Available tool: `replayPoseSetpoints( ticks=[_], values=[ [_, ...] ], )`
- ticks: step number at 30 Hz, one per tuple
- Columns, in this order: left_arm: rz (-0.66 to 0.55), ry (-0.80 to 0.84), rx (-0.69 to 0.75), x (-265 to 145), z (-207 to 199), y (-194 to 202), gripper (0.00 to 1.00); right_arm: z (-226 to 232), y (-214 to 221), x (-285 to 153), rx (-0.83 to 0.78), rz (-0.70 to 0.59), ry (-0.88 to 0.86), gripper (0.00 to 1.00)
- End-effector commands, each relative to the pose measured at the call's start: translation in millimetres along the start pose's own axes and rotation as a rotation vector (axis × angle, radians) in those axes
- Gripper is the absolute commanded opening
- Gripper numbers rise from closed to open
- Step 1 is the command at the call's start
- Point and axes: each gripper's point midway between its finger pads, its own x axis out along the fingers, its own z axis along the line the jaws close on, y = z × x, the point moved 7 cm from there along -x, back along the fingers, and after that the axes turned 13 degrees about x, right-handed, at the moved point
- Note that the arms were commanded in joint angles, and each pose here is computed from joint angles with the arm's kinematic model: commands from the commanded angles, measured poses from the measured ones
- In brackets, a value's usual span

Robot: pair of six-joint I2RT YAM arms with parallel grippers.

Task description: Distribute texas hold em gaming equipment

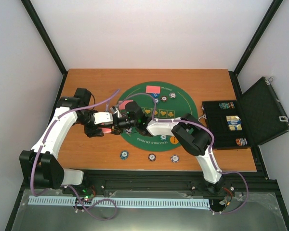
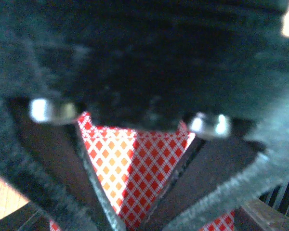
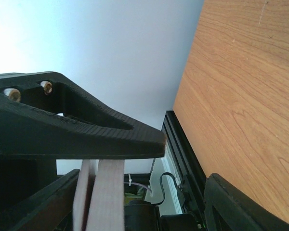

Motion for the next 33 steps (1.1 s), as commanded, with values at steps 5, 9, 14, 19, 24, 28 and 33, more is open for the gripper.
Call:
replayPoseSetpoints(
  ticks=[5, 9, 14, 19, 24, 28, 33],
  values=[
    [-0.013, -0.038, 0.031, -15.2, 0.4, -6.5, 0.15, -32.7, -5.1, -21.7, 0.042, -0.028, 0.049, 0.62],
    [-0.015, -0.039, 0.031, -15.7, 1.1, -6.9, 0.15, -35.5, -5.6, -36.6, 0.038, -0.051, 0.082, 0.56],
    [-0.012, -0.042, 0.031, -15.4, 2.0, -6.7, 0.15, -31.8, -3.3, -44.7, 0.025, -0.058, 0.096, 0.51],
    [-0.006, -0.042, 0.031, -14.0, 1.9, -5.6, 0.15, -17.1, -0.1, -50.9, 0.004, -0.070, 0.077, 0.40],
    [-0.001, -0.041, 0.031, -11.3, 2.1, -4.3, 0.15, 8.4, 3.6, -61.1, -0.029, -0.085, 0.051, 0.17],
    [-0.002, -0.038, 0.029, -8.7, 1.8, -3.6, 0.15, 23.0, 4.5, -76.6, -0.044, -0.112, 0.044, 0.08],
    [-0.002, -0.034, 0.028, -8.0, 1.2, -3.3, 0.15, 19.6, 6.0, -101.1, -0.042, -0.138, 0.079, 0.06]
  ],
)
